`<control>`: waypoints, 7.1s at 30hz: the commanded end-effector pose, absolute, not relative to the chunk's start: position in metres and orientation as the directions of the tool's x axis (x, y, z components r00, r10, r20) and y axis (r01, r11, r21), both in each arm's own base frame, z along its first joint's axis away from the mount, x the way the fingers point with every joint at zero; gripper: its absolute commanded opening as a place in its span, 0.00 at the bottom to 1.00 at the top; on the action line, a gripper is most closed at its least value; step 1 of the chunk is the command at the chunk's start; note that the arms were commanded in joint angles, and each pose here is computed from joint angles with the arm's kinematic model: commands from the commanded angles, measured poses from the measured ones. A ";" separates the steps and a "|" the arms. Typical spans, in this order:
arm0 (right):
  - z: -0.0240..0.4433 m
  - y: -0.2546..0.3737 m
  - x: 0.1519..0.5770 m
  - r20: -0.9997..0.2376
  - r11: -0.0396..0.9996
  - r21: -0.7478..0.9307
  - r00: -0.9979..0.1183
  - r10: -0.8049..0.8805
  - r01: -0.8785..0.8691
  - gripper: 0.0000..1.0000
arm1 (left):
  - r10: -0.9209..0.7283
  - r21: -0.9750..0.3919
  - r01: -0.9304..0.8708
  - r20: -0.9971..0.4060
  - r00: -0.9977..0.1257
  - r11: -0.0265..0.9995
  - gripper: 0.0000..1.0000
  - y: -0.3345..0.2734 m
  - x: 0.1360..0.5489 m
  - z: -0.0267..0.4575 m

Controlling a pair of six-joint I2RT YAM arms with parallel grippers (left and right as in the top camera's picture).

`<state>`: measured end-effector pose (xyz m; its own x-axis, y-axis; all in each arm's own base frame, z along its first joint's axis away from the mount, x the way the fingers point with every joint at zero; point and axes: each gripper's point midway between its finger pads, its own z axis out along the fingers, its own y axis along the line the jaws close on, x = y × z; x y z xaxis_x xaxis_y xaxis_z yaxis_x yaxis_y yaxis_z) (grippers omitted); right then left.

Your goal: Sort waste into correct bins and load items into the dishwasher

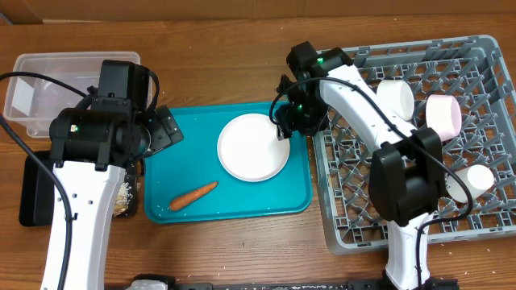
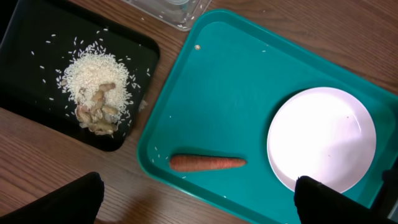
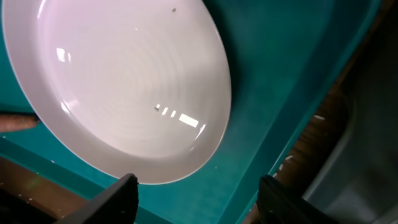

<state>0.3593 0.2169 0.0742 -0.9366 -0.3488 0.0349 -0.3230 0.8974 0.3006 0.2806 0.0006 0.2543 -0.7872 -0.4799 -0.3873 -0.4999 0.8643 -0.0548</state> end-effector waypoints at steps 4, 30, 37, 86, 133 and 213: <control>0.036 0.210 0.352 0.117 0.915 0.270 -0.932 -0.342 -0.302 0.63 | -0.499 -0.052 -0.525 -0.398 -0.770 0.850 1.00 0.005 0.283 0.256; -0.014 0.194 0.344 0.114 0.935 0.039 -0.928 -0.356 -0.354 0.46 | -0.501 -0.072 -0.518 -0.394 -0.771 0.853 1.00 0.001 0.285 0.256; -0.015 0.214 0.338 0.092 0.911 0.024 -0.906 -0.412 -0.412 0.49 | -0.500 -0.065 -0.517 -0.387 -0.775 0.853 1.00 0.001 0.284 0.254; 0.289 -0.056 0.416 -0.738 0.654 -0.295 -0.601 0.307 0.696 0.04 | -0.499 -0.061 -0.520 -0.398 -0.770 0.852 1.00 0.002 0.288 0.254; 0.172 0.191 0.352 -0.420 0.971 -0.237 -0.899 -0.120 -0.019 0.94 | -0.501 -0.083 -0.516 -0.411 -0.761 0.852 1.00 0.000 0.294 0.256; 0.198 -0.033 0.388 -0.166 0.936 0.198 -0.932 0.323 0.290 0.55 | -0.914 -0.027 -0.922 0.128 -0.385 0.385 1.00 -0.047 0.217 0.120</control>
